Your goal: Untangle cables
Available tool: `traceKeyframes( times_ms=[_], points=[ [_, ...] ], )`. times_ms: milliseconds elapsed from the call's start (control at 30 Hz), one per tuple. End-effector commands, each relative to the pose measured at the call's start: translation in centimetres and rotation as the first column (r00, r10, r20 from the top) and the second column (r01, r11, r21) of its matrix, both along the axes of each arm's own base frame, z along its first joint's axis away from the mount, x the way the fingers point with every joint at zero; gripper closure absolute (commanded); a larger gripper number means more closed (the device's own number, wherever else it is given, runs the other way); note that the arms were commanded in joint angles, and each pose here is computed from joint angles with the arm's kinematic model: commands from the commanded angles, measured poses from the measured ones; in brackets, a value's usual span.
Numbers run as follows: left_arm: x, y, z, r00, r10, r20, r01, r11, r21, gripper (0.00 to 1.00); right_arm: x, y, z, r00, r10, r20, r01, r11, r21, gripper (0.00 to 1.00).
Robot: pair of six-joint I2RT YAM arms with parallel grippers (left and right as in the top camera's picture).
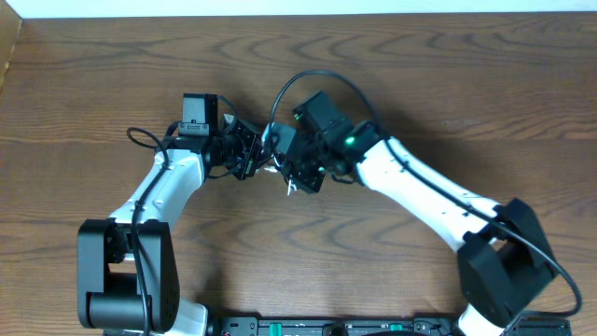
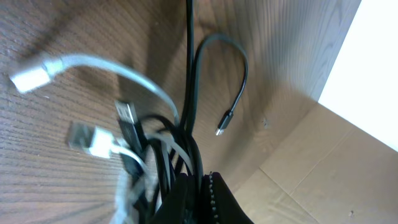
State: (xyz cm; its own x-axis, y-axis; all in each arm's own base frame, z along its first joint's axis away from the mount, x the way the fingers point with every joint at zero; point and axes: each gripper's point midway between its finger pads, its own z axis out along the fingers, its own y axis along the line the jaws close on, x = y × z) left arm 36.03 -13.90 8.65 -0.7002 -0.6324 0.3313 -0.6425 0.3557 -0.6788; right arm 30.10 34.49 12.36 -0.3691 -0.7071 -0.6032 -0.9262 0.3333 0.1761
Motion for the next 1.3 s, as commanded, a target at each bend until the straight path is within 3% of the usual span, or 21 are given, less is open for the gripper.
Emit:
traceKeyframes(
  times_ms=[0,267,467,600,767,833,1067,1267],
  points=[
    [0.0,0.1,-0.1,1.000,0.001,0.003,-0.001,1.000,0.010,0.92,-0.8,-0.2,4.1,0.995,0.067,-0.070,-0.053,0.980,0.194,0.99],
    [0.0,0.1,-0.1,1.000,-0.001,0.005,0.001,1.000,0.011,0.93,0.9,-3.4,3.6,0.988,0.010,-0.155,0.027,0.972,0.233,0.99],
    [-0.1,0.1,-0.1,1.000,-0.001,0.005,0.001,1.000,0.010,0.93,-0.3,-2.5,3.5,0.985,0.045,-0.165,-0.005,0.972,0.236,0.99],
    [-0.1,0.1,-0.1,1.000,-0.001,0.003,0.001,1.000,0.010,0.93,-0.7,-1.2,2.4,0.996,0.051,-0.079,-0.039,0.987,0.153,0.78],
    [-0.1,0.1,-0.1,1.000,-0.001,0.002,0.001,1.000,0.010,0.92,-0.4,-0.8,0.5,0.998,0.003,0.058,-0.001,1.000,-0.022,0.69],
    [-0.1,0.1,-0.1,1.000,-0.001,0.002,0.001,1.000,0.010,0.93,-0.2,-0.8,0.1,0.996,-0.006,0.094,0.012,0.998,-0.066,0.52],
    [-0.1,0.0,-0.1,1.000,-0.003,0.000,0.003,1.000,0.007,0.93,0.2,-0.1,-0.9,0.991,-0.008,0.130,0.020,0.996,-0.092,0.51],
    [-0.1,0.0,-0.1,1.000,-0.003,0.001,0.003,1.000,0.007,0.93,0.3,0.3,-2.6,0.994,-0.003,0.109,0.015,0.994,-0.107,0.57]
  ],
)
